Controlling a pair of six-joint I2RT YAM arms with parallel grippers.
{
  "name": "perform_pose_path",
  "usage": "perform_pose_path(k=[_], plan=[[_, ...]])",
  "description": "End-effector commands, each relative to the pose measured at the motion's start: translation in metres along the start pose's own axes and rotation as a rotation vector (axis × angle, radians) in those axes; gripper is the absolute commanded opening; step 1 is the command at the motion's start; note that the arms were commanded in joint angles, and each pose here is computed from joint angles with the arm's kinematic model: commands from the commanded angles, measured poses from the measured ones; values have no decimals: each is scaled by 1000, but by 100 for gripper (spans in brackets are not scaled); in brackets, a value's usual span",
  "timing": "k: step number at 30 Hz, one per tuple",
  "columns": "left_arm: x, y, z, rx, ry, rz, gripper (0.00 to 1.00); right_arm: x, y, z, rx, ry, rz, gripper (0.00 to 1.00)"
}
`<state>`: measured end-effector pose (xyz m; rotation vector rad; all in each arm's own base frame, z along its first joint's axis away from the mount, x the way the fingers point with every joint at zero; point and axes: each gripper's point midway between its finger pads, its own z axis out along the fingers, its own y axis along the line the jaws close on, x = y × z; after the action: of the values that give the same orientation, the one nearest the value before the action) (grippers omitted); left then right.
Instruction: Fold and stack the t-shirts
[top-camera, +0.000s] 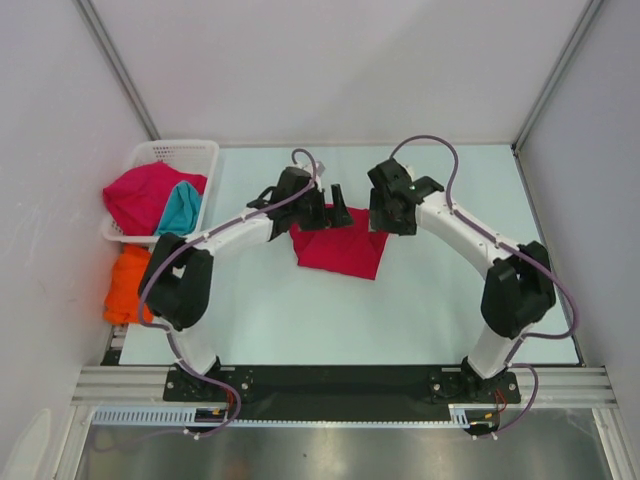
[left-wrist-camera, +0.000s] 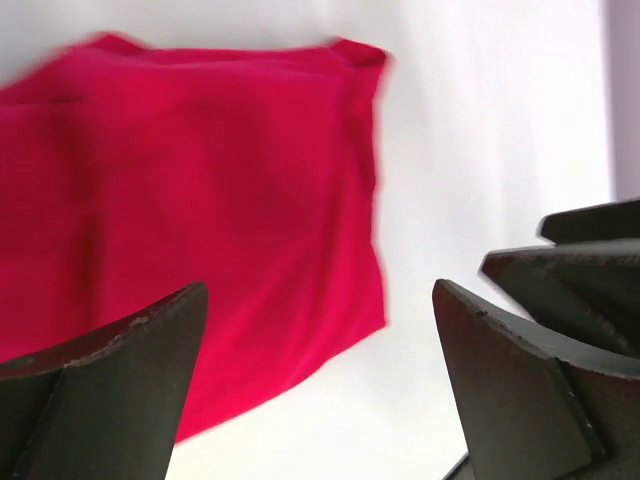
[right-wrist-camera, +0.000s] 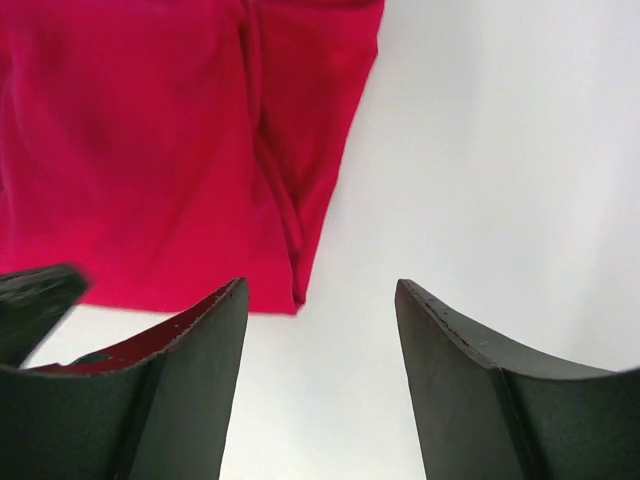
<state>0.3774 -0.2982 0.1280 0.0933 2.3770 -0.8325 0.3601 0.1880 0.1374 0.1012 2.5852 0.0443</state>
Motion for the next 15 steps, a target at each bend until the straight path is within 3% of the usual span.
perform_pose_path(k=[1, 7, 15], plan=[[10, -63, 12, 329, 40, 28, 100, 2, -2, -21, -31, -70, 62, 66], [17, -59, 32, 342, 57, -12, 99, 19, -17, -37, -25, -75, 69, 66], [72, 5, 78, 136, 191, -120, 99, 27, -27, -61, -37, -98, 72, 66]])
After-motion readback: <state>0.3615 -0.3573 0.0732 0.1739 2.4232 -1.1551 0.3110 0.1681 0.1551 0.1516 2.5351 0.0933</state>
